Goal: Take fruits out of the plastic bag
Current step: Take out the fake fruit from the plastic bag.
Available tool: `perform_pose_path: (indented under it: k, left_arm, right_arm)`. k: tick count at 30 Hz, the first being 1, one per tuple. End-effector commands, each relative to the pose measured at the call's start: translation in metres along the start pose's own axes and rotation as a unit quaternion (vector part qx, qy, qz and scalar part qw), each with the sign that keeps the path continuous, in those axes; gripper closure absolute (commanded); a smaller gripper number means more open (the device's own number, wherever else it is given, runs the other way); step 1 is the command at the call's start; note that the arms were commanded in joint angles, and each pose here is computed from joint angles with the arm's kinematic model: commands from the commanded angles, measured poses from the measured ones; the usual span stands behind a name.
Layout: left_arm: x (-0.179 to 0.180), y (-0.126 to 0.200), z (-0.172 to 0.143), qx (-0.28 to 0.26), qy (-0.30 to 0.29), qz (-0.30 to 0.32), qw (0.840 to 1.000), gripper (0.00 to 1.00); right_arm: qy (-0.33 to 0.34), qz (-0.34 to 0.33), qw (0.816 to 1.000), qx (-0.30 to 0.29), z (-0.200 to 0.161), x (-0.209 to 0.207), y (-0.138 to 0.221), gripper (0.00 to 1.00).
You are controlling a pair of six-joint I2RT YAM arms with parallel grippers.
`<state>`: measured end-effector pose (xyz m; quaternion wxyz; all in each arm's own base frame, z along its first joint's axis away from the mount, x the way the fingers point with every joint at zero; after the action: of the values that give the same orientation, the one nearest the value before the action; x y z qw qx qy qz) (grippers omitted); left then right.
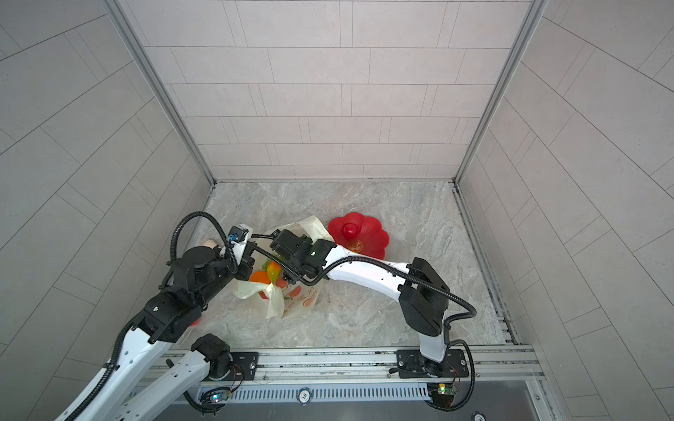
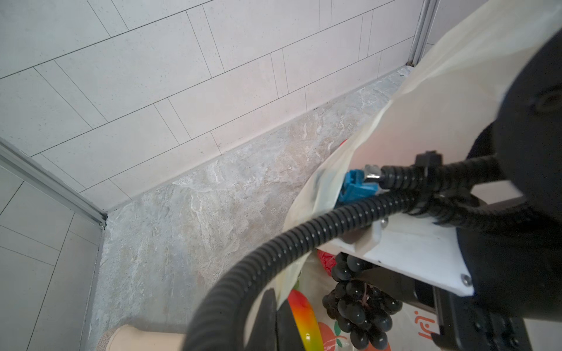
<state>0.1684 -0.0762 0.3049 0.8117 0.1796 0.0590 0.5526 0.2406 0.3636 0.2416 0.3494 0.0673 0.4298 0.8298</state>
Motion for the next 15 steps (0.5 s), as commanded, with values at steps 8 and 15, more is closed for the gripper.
perform_pose_path:
  k: [8,15]
  left_arm:
    - [0.001,0.001,0.002,-0.009,0.004,0.007,1.000,1.00]
    - [0.001,0.000,0.003,-0.020,0.019,0.005,1.000,1.00]
  right_arm:
    - [-0.023,0.000,0.993,-0.114,0.040,-0.013,0.088,0.78]
    - [-0.017,0.010,0.988,-0.155,0.049,-0.019,0.129,0.77]
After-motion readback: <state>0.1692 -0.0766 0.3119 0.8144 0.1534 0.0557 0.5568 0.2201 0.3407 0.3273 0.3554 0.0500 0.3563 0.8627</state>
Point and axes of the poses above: each gripper's point midway between its finger pads, its own y axis back along the fingers, its own x axis along the line the jaws close on, z = x × y, the point moved 9 cm from there along y, back along the fingers, and after that the axes turned 6 degrees about y, right-handed, at the moved point
